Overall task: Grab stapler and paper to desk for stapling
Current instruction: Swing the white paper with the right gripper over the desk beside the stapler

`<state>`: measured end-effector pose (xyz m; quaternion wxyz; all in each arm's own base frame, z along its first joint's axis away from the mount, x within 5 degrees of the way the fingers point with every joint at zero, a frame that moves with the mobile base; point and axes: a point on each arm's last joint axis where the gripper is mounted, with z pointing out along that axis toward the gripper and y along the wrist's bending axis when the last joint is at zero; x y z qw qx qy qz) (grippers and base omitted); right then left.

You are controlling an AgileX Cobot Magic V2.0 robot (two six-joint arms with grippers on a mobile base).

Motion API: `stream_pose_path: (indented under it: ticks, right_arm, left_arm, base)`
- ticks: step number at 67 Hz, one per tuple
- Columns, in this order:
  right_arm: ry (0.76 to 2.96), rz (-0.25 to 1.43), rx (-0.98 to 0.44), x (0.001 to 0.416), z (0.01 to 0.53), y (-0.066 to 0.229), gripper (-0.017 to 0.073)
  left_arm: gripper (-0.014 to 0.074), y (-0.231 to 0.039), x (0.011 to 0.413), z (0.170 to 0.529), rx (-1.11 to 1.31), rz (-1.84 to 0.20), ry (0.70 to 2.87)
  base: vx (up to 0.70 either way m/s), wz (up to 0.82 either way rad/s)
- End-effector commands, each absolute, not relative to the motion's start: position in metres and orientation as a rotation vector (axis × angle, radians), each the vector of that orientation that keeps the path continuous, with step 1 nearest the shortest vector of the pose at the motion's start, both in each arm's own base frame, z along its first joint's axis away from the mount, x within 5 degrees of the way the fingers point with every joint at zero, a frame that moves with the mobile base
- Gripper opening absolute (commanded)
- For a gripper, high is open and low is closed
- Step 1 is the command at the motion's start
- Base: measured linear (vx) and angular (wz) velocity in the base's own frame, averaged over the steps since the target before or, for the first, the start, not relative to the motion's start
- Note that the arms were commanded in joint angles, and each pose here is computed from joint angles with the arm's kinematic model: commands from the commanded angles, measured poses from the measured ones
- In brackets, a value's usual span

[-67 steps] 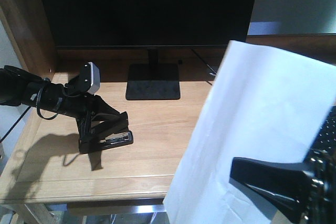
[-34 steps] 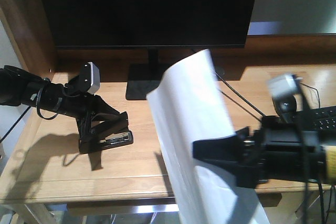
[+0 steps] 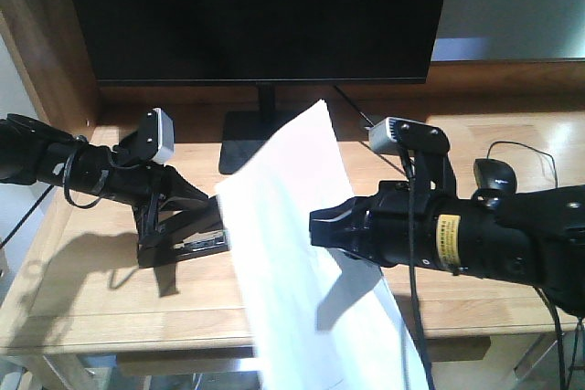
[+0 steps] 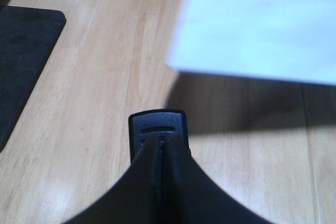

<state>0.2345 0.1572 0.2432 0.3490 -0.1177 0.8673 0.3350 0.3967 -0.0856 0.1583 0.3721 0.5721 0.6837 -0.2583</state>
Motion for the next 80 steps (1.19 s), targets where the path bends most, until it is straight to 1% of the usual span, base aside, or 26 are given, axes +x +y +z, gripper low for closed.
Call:
stream_pose_path:
  ticks: [1,10,21,34,43,50,71,80]
  right_arm:
    - [2.230,0.785,-0.217,0.249,0.244,0.155,-0.0002]
    - [2.306,0.675,-0.098,0.263,0.217,0.153,-0.0002]
    - [2.355,0.616,-0.085,0.272,0.200,0.154,-0.0002]
    - [2.314,0.711,-0.140,0.280,0.214,0.166,-0.0002]
    - [2.270,0.713,-0.129,0.291,0.225,0.170,-0.0002]
    - [2.271,0.725,-0.100,0.300,0.224,0.174,-0.0002]
    - [2.284,0.851,-0.055,0.319,0.218,0.192,-0.0002]
    - [2.278,0.903,-0.073,0.323,0.219,0.198,-0.0002]
  left_arm:
    - [-0.0006,-0.090,0.399,0.190,1.422,-0.651,1.672]
    - [-0.0006,-0.090,0.399,0.190,1.422,-0.651,1.672]
    - [-0.0006,-0.090,0.399,0.190,1.422,-0.651,1.672]
    - [-0.0006,-0.090,0.399,0.190,1.422,-0.651,1.672]
    - [-0.0006,-0.090,0.399,0.190,1.422,-0.651,1.672]
    - [-0.0006,-0.090,0.399,0.190,1.423,-0.651,1.673]
    - [-0.0006,-0.090,0.399,0.190,1.423,-0.651,1.673]
    - [-0.0006,-0.090,0.399,0.190,1.423,-0.651,1.673]
  base:
    - [0.00,0.00]
    - [0.00,0.00]
    - [0.00,0.00]
    - [0.00,0.00]
    - [0.00,0.00]
    - [0.00,0.00]
    - [0.00,0.00]
    - [0.00,0.00]
